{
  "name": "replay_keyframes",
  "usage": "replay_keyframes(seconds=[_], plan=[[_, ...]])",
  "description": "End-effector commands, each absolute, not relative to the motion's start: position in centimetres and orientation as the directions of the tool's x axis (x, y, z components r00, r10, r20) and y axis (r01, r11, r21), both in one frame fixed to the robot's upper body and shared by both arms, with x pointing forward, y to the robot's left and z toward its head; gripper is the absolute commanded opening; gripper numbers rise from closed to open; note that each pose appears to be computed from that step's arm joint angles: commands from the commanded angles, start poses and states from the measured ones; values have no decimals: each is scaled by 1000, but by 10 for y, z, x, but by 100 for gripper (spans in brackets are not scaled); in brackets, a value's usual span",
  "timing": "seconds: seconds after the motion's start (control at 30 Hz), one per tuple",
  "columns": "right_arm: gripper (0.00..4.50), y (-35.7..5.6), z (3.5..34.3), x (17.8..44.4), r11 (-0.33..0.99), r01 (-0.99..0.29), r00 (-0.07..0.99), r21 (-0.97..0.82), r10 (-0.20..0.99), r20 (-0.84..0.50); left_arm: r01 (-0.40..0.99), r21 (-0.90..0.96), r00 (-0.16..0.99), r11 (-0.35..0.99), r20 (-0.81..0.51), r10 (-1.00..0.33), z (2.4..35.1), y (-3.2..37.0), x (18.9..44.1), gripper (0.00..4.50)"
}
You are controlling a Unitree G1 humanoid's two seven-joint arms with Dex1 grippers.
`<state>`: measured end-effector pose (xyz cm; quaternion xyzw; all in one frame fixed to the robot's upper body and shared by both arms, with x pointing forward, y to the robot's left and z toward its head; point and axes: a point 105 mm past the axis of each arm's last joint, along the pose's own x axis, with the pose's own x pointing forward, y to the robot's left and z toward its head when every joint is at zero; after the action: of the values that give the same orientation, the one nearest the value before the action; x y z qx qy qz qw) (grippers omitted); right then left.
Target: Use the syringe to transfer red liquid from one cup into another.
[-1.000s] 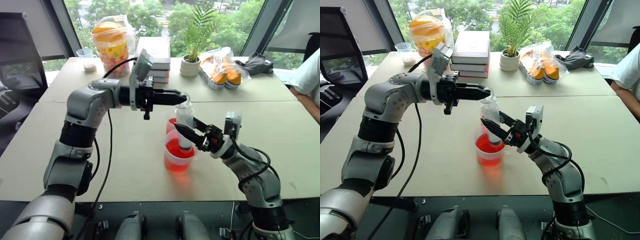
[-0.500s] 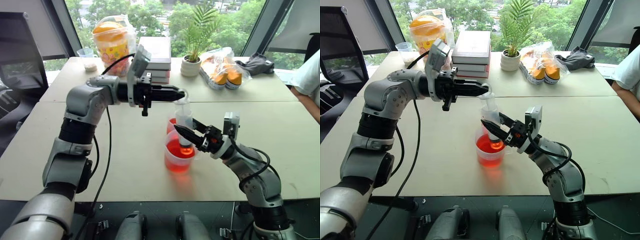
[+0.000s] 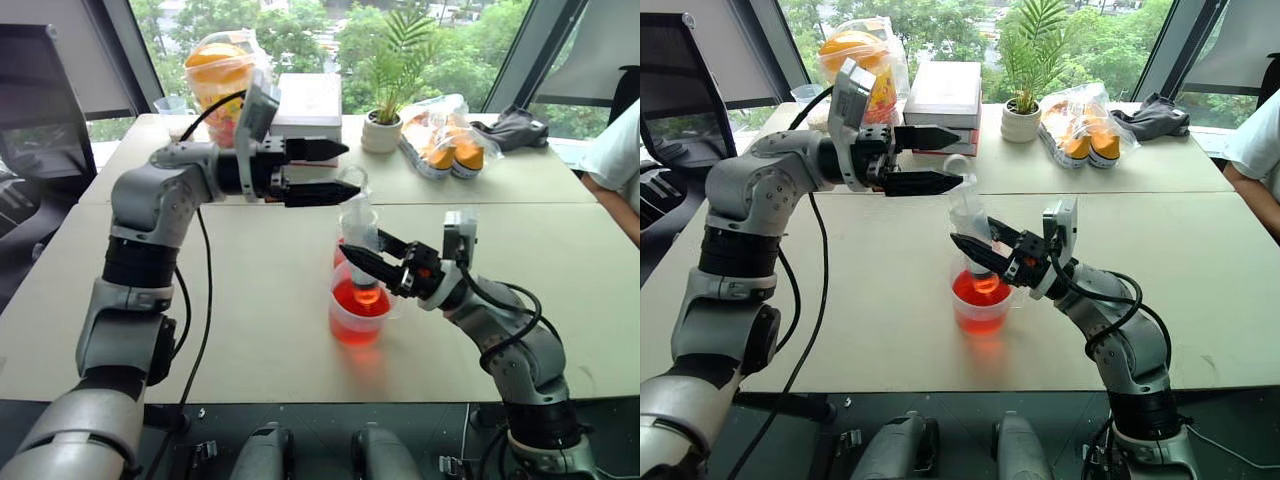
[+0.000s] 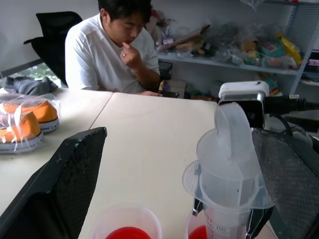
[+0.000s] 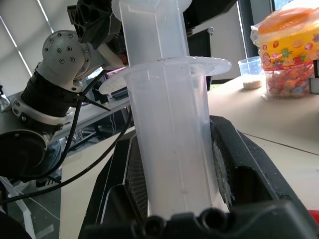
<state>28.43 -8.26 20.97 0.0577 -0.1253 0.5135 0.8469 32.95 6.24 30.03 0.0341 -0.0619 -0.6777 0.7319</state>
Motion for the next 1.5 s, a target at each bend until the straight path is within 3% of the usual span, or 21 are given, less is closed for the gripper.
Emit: replay_keyframes(seconds=[0.03, 0.23, 0.4, 0.67, 0.83, 1.17, 1.27, 1.5], plan=[[141, -86, 243, 276, 466, -879, 406, -100, 841, 359, 980, 166, 105, 112, 51, -993, 305, 75, 327, 447], [141, -91, 284, 285, 476, -872, 384, -116, 811, 441, 970, 154, 186, 188, 24, -982, 295, 96, 330, 447], [141, -95, 312, 316, 503, -848, 370, -170, 789, 490, 967, 156, 202, 203, 22, -979, 294, 98, 330, 447], [141, -94, 266, 359, 537, -820, 420, -197, 798, 432, 957, 187, 221, 222, 29, -975, 297, 98, 332, 447], [141, -94, 243, 366, 559, -811, 454, -174, 788, 416, 945, 218, 232, 244, 80, -969, 313, 84, 345, 447], [141, -91, 240, 364, 568, -803, 461, -183, 785, 414, 939, 232, 224, 252, 144, -964, 332, 40, 374, 447], [141, -90, 240, 363, 565, -803, 459, -189, 788, 410, 946, 223, 206, 237, 154, -966, 334, 34, 376, 363], [141, -87, 239, 362, 558, -807, 452, -195, 795, 404, 951, 224, 181, 213, 155, -971, 333, 30, 375, 32]])
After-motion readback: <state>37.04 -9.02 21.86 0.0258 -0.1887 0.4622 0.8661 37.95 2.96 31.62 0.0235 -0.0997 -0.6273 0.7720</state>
